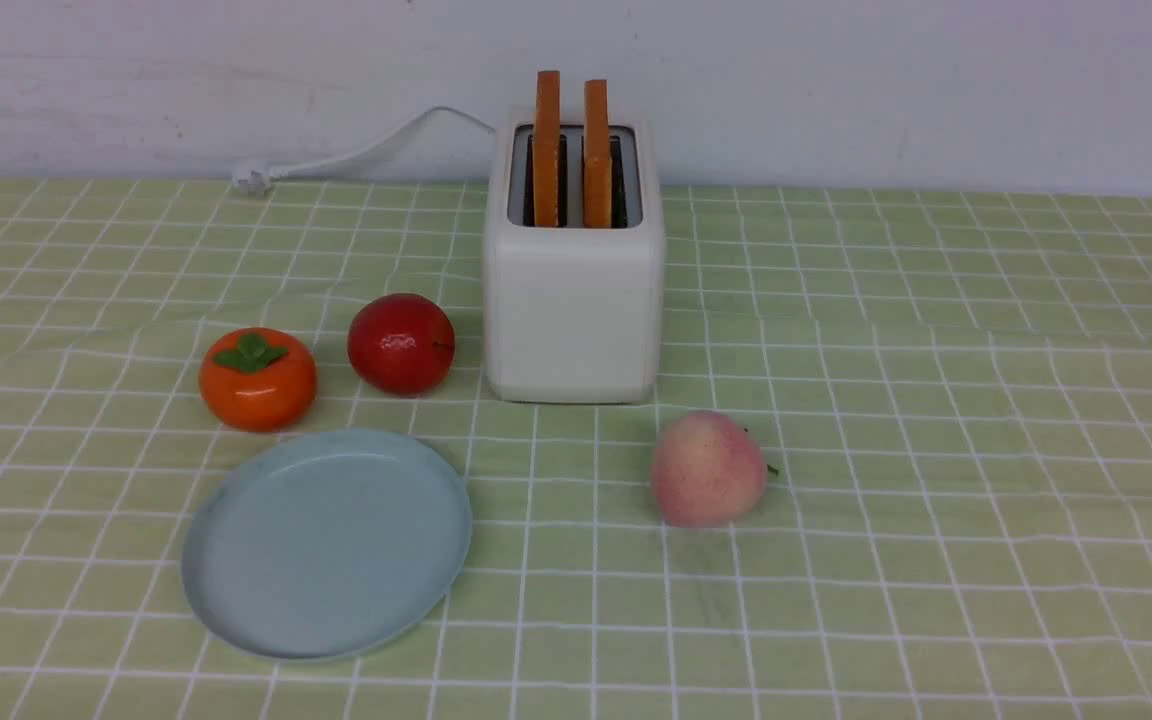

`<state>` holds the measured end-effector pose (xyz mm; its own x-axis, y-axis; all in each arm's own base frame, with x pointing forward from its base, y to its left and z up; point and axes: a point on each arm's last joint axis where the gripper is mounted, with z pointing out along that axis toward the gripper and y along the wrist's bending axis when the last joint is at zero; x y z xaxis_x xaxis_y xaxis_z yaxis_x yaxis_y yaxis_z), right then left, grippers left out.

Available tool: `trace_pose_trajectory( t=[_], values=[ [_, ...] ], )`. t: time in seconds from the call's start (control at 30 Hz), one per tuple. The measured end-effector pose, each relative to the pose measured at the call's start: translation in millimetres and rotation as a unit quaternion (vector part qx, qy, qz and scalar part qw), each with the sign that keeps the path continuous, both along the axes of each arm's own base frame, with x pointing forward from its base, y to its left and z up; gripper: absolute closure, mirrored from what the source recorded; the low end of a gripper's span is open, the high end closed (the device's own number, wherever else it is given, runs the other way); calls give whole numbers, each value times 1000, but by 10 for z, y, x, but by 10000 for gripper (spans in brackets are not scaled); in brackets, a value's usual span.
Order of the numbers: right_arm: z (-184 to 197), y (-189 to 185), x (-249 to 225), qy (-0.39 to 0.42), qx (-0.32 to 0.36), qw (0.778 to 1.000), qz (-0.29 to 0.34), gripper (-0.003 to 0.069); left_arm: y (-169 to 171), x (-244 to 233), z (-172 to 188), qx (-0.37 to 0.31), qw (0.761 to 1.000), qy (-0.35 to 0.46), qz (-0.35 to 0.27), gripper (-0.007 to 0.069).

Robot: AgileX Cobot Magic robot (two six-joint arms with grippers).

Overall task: Take toasted bread from bread machine on green coffee tablecloth place on plate.
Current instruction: 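Reach for a toast slice standing in the toaster with the left gripper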

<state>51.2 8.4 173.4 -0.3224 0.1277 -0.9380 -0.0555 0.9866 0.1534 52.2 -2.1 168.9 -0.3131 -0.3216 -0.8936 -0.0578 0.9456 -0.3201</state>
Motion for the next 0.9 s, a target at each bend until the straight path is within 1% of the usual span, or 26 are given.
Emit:
trace_pose_trajectory(
  t=[0.47, 0.77, 0.83, 0.9],
  values=[
    [0, 0, 0, 0, 0, 1000, 0, 418, 0, 0, 0, 1, 1000, 0, 0, 620],
    [0, 0, 0, 0, 0, 1000, 0, 418, 6, 15, 48, 15, 999, -28, -1, 616],
    [0, 0, 0, 0, 0, 1000, 0, 418, -2, 23, 83, 1, 999, -47, -1, 613],
    [0, 0, 0, 0, 0, 1000, 0, 418, -13, 30, 119, -32, 997, -66, 1, 610]
  ],
)
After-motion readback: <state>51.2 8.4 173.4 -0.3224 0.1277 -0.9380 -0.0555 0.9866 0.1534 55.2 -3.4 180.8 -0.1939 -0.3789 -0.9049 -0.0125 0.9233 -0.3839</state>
